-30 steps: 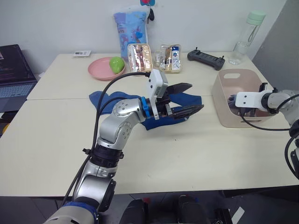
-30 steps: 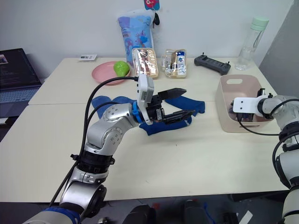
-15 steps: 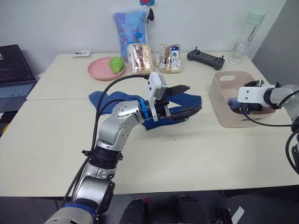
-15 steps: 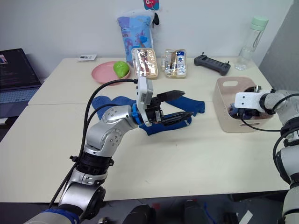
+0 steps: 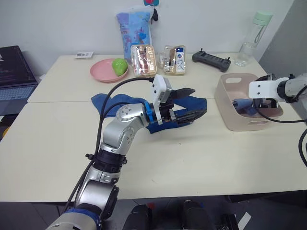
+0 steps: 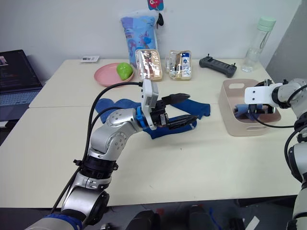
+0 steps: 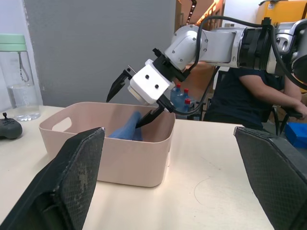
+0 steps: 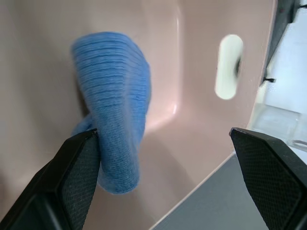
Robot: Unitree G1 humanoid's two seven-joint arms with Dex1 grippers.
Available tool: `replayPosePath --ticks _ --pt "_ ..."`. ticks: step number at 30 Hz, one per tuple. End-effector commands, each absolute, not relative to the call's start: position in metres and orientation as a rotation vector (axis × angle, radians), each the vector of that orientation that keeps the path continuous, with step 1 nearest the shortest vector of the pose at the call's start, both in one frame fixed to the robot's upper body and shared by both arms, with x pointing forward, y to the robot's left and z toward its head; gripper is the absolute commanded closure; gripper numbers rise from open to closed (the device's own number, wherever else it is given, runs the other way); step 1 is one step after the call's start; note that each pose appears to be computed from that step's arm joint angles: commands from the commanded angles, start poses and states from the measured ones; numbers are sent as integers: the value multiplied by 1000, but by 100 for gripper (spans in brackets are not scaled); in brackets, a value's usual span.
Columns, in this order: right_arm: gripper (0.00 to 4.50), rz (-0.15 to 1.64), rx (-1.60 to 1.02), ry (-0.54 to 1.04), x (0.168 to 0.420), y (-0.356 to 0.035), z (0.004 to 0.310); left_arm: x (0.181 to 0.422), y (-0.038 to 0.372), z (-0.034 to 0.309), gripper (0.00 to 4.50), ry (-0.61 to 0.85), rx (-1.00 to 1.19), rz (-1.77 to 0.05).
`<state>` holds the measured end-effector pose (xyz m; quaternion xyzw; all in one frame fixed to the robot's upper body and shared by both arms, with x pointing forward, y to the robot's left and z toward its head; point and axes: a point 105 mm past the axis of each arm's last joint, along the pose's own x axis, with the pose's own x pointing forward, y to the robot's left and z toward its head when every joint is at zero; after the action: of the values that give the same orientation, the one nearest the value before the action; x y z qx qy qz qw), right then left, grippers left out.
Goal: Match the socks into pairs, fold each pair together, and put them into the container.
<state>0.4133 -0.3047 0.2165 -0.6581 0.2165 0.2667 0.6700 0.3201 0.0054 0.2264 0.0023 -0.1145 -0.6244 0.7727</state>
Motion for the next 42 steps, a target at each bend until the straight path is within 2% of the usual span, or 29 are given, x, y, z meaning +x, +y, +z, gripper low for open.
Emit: replayPosePath --ticks 1,13,17,20,22,25,28,34,38,40,42 --pt "3 556 -1467 431 412 -305 249 317 5 238 0 -305 23 -1356" --pt "3 557 -1389 363 406 -293 292 318 6 236 0 -294 32 -1360" --pt "3 581 -1356 348 405 -289 287 317 6 235 0 -289 38 -1369" --pt "3 644 -1200 233 405 -266 287 320 12 233 0 -276 64 -1354" --pt "3 690 -997 85 404 -236 294 325 21 228 0 -263 102 -1320" --pt "3 765 -798 -68 388 -197 295 332 38 227 0 -276 147 -1250" --pt "3 764 -626 -204 368 -171 298 335 61 229 0 -306 168 -1168" --pt "3 742 -456 -229 325 -130 256 337 110 210 0 -263 209 -966" --pt "3 724 -452 -165 299 -116 206 325 137 171 0 -175 213 -843" --pt "3 682 -408 -79 290 -120 175 314 148 147 0 -127 162 -781" --pt "3 637 -377 -38 285 -125 158 304 155 129 0 -92 147 -741"
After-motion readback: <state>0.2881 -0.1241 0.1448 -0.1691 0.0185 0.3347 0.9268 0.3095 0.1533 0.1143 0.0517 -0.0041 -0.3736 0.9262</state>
